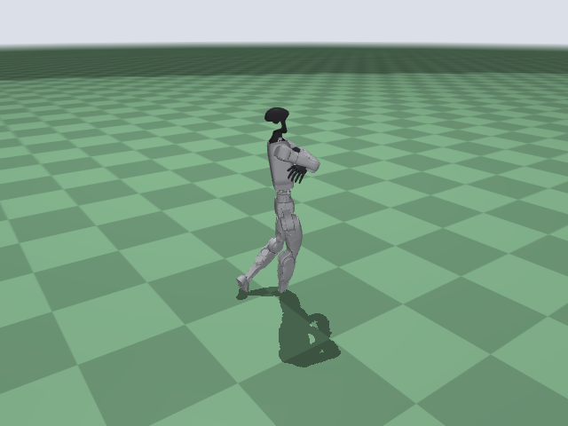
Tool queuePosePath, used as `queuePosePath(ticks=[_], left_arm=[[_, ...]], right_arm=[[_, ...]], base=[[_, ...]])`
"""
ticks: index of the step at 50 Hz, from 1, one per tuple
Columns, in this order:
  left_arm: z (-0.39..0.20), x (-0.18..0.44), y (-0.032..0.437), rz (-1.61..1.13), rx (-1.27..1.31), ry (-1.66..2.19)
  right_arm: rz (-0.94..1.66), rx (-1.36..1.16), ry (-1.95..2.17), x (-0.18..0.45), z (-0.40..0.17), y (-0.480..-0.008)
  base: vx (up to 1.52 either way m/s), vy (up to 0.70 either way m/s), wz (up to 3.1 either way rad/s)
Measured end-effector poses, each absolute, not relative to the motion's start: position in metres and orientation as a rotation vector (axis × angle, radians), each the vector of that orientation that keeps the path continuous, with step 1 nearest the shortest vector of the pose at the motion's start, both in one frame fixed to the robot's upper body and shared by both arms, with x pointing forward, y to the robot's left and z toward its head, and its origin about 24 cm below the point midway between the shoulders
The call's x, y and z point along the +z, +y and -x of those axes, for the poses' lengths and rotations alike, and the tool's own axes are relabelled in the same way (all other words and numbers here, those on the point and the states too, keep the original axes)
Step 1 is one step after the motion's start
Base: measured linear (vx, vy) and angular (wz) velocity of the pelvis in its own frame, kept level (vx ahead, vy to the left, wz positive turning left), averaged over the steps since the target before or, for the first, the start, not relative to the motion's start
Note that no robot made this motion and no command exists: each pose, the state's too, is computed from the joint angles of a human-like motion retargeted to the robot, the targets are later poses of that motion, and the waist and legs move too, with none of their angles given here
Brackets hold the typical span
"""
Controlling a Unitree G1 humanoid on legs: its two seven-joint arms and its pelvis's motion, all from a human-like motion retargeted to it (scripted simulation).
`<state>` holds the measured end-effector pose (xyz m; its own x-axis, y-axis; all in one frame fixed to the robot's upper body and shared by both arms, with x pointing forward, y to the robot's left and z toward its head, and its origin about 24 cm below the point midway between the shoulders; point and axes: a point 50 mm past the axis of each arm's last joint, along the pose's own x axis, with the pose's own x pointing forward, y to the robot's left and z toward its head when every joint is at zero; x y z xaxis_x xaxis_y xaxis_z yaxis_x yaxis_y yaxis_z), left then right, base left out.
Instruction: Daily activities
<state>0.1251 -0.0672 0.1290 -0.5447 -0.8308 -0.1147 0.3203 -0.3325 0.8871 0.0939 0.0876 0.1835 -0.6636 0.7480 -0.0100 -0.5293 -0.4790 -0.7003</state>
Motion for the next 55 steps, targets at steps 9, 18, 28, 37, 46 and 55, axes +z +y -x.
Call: queuePosePath(ticks=[9, 18, 28, 37, 46, 55], left_arm=[[-0.128, 0.119, -0.063, -0.754, -1.974, -1.029], [-0.131, 0.108, -0.060, -0.752, -1.981, -0.922], [-0.132, 0.103, -0.059, -0.832, -1.982, -0.942], [-0.132, 0.101, -0.062, -0.860, -1.964, -0.984], [-0.134, 0.094, -0.062, -0.781, -1.937, -0.916], [-0.145, 0.067, -0.036, -0.615, -1.863, -0.630]], right_arm=[[0.369, 2.252, -0.778, 0.182, -0.091, 0.088], [0.331, 2.371, -0.630, 0.175, -0.086, 0.090], [0.370, 2.451, -0.514, 0.165, -0.083, 0.090], [0.346, 2.444, -0.509, 0.178, -0.087, 0.091], [0.142, 2.317, -0.677, 0.227, -0.092, 0.093], [-0.340, 1.722, -0.946, 0.302, -0.152, 0.053]], base=[[-0.02, -0.06, -0.45], [-0.03, -0.04, -0.40], [-0.02, -0.01, -0.37], [-0.01, 0.01, -0.28], [-0.01, 0.01, -0.26], [0.01, 0.00, -0.26]])
